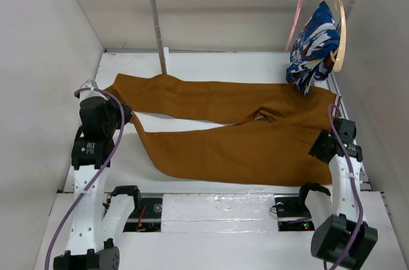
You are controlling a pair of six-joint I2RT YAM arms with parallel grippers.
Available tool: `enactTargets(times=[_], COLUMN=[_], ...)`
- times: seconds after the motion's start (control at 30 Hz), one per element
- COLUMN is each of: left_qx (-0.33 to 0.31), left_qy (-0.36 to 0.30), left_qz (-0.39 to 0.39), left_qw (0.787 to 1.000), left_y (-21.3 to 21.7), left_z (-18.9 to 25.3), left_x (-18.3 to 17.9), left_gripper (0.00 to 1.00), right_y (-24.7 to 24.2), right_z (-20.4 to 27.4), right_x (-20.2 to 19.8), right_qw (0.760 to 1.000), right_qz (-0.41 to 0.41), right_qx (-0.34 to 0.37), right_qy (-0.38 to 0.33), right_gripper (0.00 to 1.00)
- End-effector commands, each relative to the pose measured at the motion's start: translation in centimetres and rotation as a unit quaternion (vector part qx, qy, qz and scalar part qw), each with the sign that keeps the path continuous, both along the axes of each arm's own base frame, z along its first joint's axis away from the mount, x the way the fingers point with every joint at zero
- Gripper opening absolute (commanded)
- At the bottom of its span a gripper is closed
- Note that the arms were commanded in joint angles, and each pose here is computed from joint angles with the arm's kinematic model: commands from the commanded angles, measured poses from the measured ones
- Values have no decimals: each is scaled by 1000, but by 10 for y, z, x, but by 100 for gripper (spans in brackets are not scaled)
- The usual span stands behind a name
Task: Place the trousers on the hanger
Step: Flatten out the trousers at the center of the board.
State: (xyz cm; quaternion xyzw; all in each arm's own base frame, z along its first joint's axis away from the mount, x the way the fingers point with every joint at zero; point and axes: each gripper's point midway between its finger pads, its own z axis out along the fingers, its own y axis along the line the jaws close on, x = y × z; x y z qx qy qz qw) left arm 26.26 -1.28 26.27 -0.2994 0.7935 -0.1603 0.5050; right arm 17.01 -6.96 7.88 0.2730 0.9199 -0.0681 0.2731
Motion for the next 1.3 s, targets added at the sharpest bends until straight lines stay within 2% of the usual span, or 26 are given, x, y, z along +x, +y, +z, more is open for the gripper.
enactTargets(times=[0.0,0.07,0.1,0.27,0.43,0.47,0.6,0.77,0.87,0.9,0.93,1.03,1.07,1.2,1.23,1.27], left_qx=[-2,9,11,21,52,56,83,105,100,99,97,92,94,91,90,90], left_qy=[-32,-34,-35,-27,-28,-24,-19,-9,0,3,6,7,7,-5,-12,-12], left_qz=[-32,-35,-38,-60,-56,-60,-57,-46,-59,-63,-69,-74,-75,-70,-68,-68], left_qw=[999,999,999,998,997,996,995,993,993,993,993,993,993,993,994,994], left_y=[-14,-18,-20,-33,-32,-34,-33,-29,-34,-35,-37,-40,-40,-39,-39,-39], left_z=[9,9,9,5,9,7,8,5,-2,-4,-7,-9,-8,-2,2,3], left_x=[3,1,0,-1,-4,-5,-7,-8,-9,-10,-11,-15,-15,-15,-14,-14], left_gripper=[0,0,0,0,0,0,0,0,0,0,0,0,0,0,0,0], right_y=[-33,-38,-38,-43,-52,-50,-48,-47,-45,-47,-46,-55,-58,-78,-88,-88], right_z=[3,0,-8,-22,-38,-50,-65,-55,-34,-32,-31,-11,6,7,-3,-3], right_x=[-9,-10,-10,6,39,40,65,129,180,183,180,171,164,105,69,68], right_qw=[991,984,982,977,984,984,986,992,993,994,996,997,997,997,996,996], right_qz=[-127,-171,-176,-194,-163,-156,-130,-89,-1,5,27,24,17,-49,-86,-87], right_qx=[-19,-1,6,20,33,44,74,86,96,93,83,61,51,32,24,24], right_qy=[31,48,73,87,58,78,78,-16,-73,-61,-36,-41,-64,-49,-29,-29], right_gripper=[56,56,56,55,54,54,47,46,49,50,51,56,57,59,60,60])
